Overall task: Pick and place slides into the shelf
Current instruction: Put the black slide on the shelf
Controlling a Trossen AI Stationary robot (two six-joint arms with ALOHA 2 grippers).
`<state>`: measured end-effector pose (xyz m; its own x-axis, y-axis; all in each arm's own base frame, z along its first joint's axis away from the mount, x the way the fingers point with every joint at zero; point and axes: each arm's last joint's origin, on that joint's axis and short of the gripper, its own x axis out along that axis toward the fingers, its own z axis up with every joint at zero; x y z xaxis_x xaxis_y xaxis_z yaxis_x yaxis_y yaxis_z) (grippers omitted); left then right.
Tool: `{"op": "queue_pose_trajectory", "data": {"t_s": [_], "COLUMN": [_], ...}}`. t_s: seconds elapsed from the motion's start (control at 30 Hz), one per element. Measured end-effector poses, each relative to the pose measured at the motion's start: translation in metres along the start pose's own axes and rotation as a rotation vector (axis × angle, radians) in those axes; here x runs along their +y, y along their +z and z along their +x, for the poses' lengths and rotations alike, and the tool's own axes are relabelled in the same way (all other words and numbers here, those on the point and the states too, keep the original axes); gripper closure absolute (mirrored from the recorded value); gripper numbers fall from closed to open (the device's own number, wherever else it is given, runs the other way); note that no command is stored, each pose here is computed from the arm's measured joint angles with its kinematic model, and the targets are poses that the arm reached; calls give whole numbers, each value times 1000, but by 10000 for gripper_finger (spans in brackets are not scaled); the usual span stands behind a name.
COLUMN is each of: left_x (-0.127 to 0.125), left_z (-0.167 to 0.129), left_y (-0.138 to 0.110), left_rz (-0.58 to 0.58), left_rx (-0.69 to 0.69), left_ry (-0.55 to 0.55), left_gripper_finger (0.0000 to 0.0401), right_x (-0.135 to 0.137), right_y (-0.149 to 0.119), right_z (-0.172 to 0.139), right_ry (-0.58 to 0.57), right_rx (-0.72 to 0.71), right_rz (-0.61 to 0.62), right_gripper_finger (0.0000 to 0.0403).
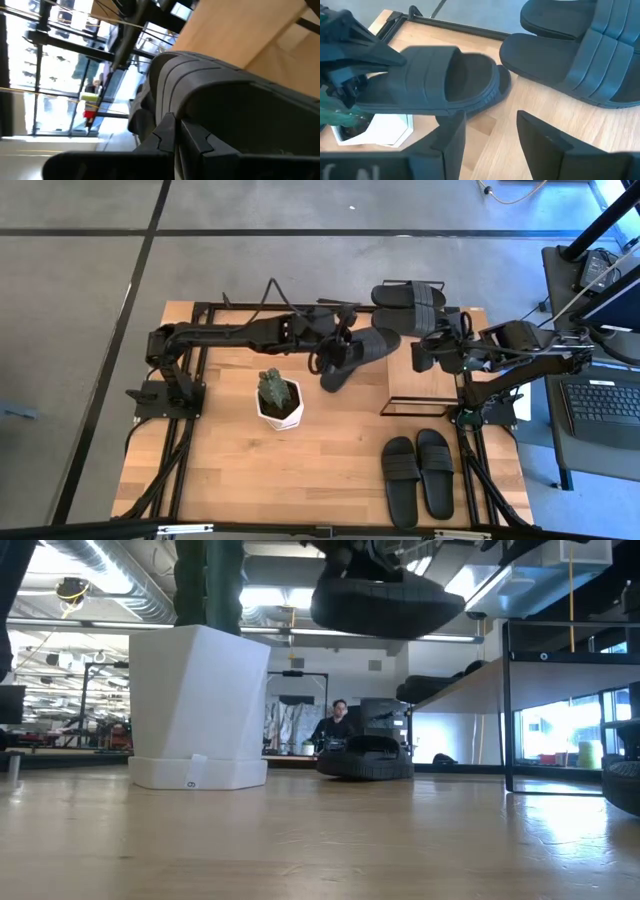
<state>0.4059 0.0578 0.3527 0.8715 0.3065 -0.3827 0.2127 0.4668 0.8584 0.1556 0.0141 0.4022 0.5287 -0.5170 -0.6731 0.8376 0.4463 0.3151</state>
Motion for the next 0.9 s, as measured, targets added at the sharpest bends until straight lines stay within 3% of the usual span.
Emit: {"op": "queue_pose_trajectory", "data": {"t_s": [0.2, 0.33, 0.57, 0.7, 0.9], "left_x": [2, 2, 1, -1, -3], "left_z": [-1, -1, -2, -2, -3], "left_y": [3, 3, 5, 9, 13], "left_rz": [-3, -4, -3, 1, 1], "left_rx": [-8, -10, -17, -27, -35], "left_ry": [24, 29, 29, 25, 15], "left_gripper_finger": [401, 401, 401, 401, 401], "right_x": [-2, 4, -4, -20, -48], "right_y": [0, 0, -2, 4, 15], "right_z": [-1, 1, 9, 3, -20], "right_ry": [-6, 27, -19, -34, 62], "right_rx": [3, 17, 255, 266, 219], "right_rz": [-113, -73, -6, -3, 97], "right_gripper_finger": [226, 226, 226, 226, 226]}}
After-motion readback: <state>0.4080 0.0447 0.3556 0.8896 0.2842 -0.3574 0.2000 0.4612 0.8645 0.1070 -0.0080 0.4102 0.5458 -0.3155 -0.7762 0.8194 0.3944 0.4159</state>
